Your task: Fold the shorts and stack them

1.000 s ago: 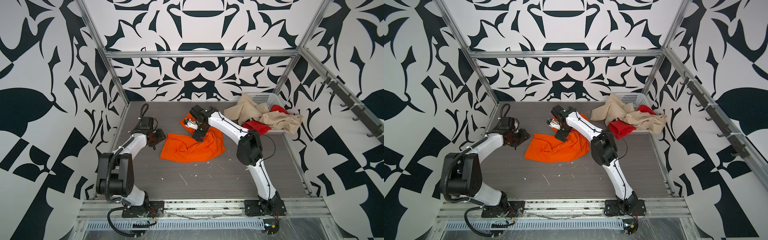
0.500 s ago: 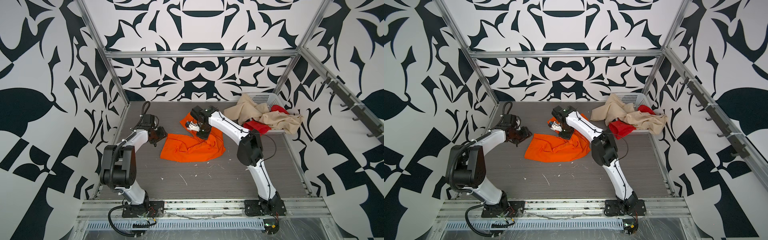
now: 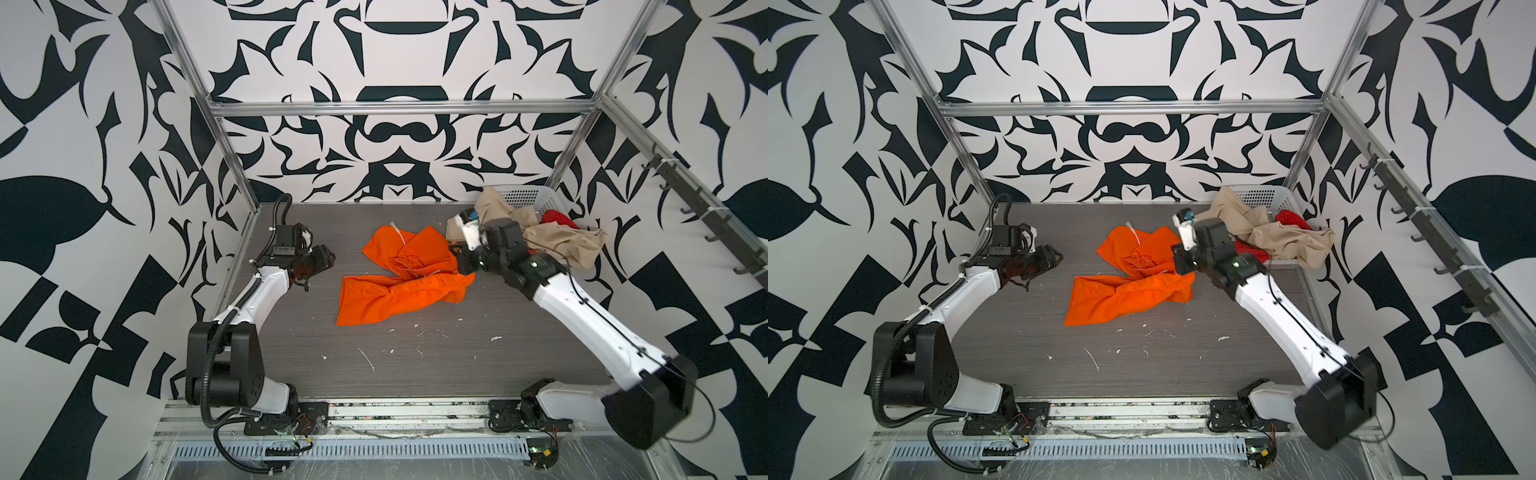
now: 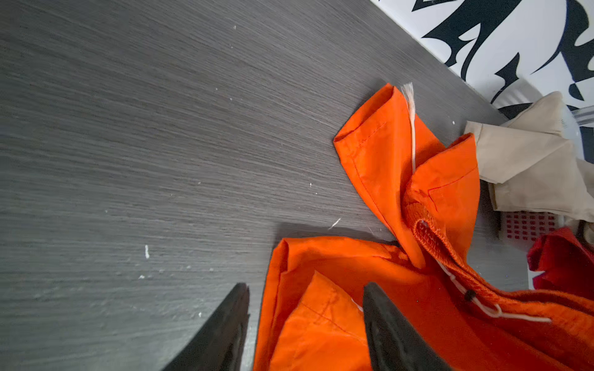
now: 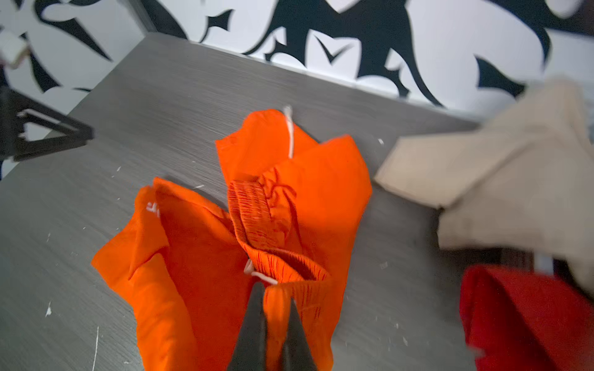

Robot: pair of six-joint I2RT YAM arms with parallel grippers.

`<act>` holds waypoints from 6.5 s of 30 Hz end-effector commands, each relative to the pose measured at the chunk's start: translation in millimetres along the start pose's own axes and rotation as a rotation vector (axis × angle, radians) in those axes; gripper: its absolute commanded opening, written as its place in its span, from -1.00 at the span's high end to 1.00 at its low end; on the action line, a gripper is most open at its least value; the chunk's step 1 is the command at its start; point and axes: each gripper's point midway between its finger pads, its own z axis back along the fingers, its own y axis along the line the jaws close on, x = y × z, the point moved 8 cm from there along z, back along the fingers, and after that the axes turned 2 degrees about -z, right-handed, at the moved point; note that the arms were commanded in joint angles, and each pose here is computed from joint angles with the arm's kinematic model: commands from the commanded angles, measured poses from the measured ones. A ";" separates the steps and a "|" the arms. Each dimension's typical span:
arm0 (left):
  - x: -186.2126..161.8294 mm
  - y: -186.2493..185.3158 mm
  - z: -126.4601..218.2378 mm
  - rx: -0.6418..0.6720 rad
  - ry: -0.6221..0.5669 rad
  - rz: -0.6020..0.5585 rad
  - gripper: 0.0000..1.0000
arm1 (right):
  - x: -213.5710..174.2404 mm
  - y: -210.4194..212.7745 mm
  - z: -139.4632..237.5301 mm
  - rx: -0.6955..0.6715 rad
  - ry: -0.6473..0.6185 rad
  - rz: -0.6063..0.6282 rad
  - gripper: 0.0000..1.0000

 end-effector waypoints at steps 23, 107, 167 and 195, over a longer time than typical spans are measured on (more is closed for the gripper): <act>-66.0 -28.8 -66.0 0.001 0.288 0.143 -0.14 | -152.1 -49.9 7.1 -0.268 0.035 -0.699 1.00; 199.7 -8.4 -1.8 0.013 0.028 -0.021 1.00 | 83.4 51.3 14.9 0.334 -0.296 -0.467 1.00; -83.4 28.6 -23.4 0.194 0.365 0.458 0.17 | -23.5 -15.4 -61.8 -0.168 0.132 -0.556 1.00; -62.4 18.5 -3.3 0.270 0.308 0.382 1.00 | 16.6 -7.1 -32.6 -0.110 0.020 -0.503 1.00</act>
